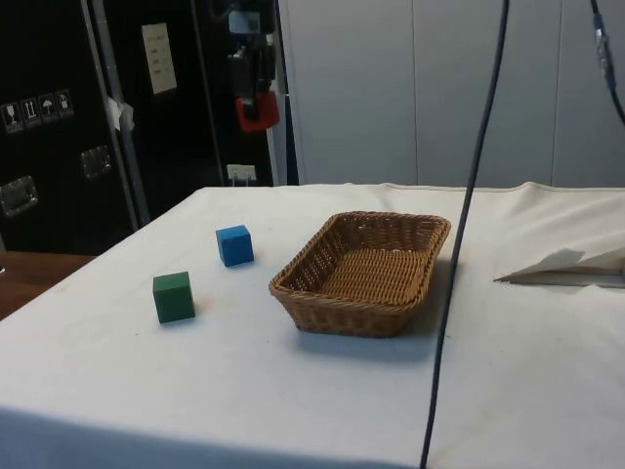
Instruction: Pick up exactly two blocks and place them into the basket.
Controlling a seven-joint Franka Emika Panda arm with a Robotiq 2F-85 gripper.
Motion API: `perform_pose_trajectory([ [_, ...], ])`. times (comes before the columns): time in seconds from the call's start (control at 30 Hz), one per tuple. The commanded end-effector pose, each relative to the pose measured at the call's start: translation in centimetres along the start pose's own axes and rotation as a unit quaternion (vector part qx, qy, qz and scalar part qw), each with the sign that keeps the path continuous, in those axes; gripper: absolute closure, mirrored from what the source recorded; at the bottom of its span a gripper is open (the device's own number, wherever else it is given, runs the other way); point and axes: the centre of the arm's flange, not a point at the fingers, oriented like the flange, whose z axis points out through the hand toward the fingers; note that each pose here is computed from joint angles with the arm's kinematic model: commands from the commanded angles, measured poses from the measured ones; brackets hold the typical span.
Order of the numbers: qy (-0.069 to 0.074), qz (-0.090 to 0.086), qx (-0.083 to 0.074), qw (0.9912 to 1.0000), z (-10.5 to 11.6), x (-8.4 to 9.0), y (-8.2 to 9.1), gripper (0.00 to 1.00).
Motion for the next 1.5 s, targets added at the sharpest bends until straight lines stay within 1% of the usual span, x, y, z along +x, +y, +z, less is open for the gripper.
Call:
perform_pose_trajectory([
  [0.0,0.005,0.0,-0.003,0.99998,-0.1,-0.4,-0.3,1.0],
  [0.2,0.01,-0.002,0.006,0.99993,0.0,-1.9,-1.3,1.0],
  [0.23,0.004,-0.003,0.011,0.99992,0.1,-1.6,-1.3,1.0],
  [0.27,0.011,-0.003,0.007,0.99991,0.0,-2.1,-1.3,1.0],
  [0.37,0.012,-0.006,0.011,0.99985,0.0,-2.6,-1.4,1.0],
  [0.47,0.013,-0.013,0.014,0.99972,0.0,-3.0,-1.4,1.0],
  [0.5,0.013,-0.018,0.017,0.99962,0.0,-3.4,-1.4,1.0],
  [0.53,0.009,-0.016,0.021,0.99963,0.1,-3.2,-1.4,1.0],
  [0.57,0.011,-0.02,0.018,0.99959,0.0,-3.6,-1.3,1.0],
  [0.7,0.014,-0.019,0.022,0.99948,-0.1,-4.3,-1.4,1.0],
  [0.73,0.015,-0.02,0.024,0.99942,-0.1,-4.8,-1.5,1.0],
  [0.87,0.017,-0.021,0.025,0.99931,0.0,-5.5,-1.8,1.0],
  [0.9,0.011,-0.022,0.032,0.99919,0.0,-5.0,-1.8,1.0],
  [0.93,0.019,-0.021,0.026,0.99926,-0.1,-5.7,-1.9,1.0],
  [1.1,0.028,-0.024,0.029,0.9989,0.1,-6.8,-2.6,1.0],
  [1.17,0.031,-0.024,0.031,0.99876,0.2,-7.2,-2.8,1.0],
  [1.2,0.025,-0.026,0.038,0.99863,0.3,-6.9,-2.8,1.0],
  [1.23,0.032,-0.025,0.031,0.9987,0.3,-7.4,-2.9,1.0],
  [1.3,0.036,-0.027,0.032,0.99849,0.6,-8.0,-3.3,1.0],
  [1.47,0.038,-0.03,0.03,0.99838,1.1,-9.2,-3.9,1.0],
])
